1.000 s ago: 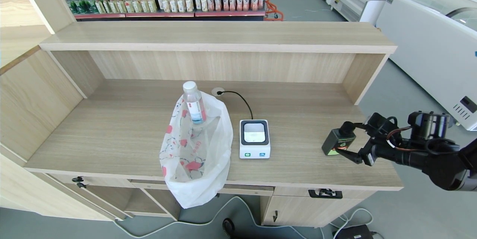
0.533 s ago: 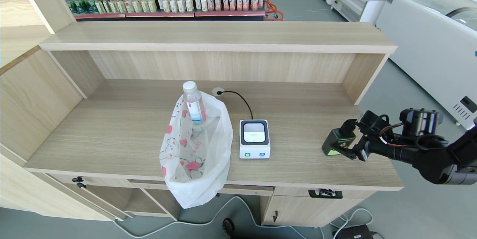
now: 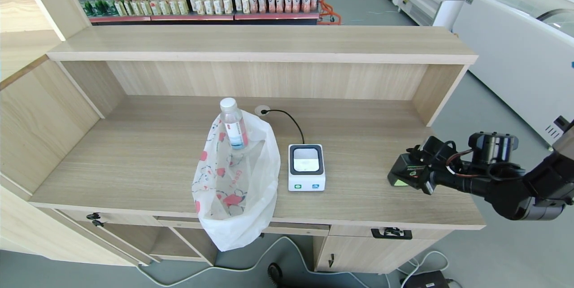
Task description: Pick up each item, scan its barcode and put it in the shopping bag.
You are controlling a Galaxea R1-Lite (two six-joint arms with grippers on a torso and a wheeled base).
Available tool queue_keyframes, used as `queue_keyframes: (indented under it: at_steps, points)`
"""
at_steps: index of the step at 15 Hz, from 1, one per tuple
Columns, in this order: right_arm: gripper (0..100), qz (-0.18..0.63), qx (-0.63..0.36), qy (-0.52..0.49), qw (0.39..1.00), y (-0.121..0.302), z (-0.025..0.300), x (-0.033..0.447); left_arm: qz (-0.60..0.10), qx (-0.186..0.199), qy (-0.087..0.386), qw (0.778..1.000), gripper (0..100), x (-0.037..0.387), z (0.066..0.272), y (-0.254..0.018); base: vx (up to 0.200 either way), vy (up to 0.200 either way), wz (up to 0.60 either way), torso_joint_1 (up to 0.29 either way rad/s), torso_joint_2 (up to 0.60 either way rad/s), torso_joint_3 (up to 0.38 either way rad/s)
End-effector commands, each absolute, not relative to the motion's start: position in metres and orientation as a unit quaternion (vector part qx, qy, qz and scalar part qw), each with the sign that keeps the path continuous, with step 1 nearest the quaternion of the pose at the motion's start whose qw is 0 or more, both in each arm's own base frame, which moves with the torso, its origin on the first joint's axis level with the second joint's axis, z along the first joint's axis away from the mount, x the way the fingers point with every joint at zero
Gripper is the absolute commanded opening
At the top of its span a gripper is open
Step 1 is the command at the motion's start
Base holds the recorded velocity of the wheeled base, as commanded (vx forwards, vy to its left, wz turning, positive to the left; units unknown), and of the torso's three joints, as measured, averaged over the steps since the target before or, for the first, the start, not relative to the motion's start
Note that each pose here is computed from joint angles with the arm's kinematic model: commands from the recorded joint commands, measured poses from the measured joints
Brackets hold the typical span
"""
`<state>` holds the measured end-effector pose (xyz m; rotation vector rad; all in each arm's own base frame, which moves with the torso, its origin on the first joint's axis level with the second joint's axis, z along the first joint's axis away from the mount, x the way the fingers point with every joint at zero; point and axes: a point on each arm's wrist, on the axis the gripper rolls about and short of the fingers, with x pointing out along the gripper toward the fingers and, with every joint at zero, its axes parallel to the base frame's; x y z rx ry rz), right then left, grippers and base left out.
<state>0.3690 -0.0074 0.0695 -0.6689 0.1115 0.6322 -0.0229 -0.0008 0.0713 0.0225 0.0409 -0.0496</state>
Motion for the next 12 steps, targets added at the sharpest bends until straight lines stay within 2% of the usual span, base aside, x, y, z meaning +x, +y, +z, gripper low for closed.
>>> queue_keyframes:
  at_steps: [1,5,8,9,12]
  points:
    - [0,0.308,-0.327,0.056,0.892,-0.007,0.064,0.37,-0.025,0.011,0.02,0.999,100,-0.023,0.071,-0.001,0.0,0.0,0.0,0.0,0.0,0.0]
    - [0,0.31,-0.33,0.059,0.89,-0.008,0.064,0.364,-0.025,0.011,0.02,0.999,100,-0.023,0.071,-0.001,0.0,0.0,0.0,0.0,0.0,0.0]
    - [0,0.294,-0.339,0.038,0.893,-0.012,0.083,0.357,-0.025,0.011,0.02,0.999,100,-0.023,0.071,-0.001,0.0,0.0,0.0,0.0,0.0,0.0]
    - [0,0.265,-0.351,0.007,0.898,-0.021,0.117,0.333,-0.025,0.011,0.02,0.999,100,-0.023,0.071,-0.001,0.0,0.0,0.0,0.0,0.0,0.0]
    - [0,0.19,-0.402,-0.044,0.894,-0.043,0.172,0.263,-0.025,0.011,0.02,0.999,100,-0.023,0.071,-0.001,0.0,0.0,0.0,0.0,0.0,0.0]
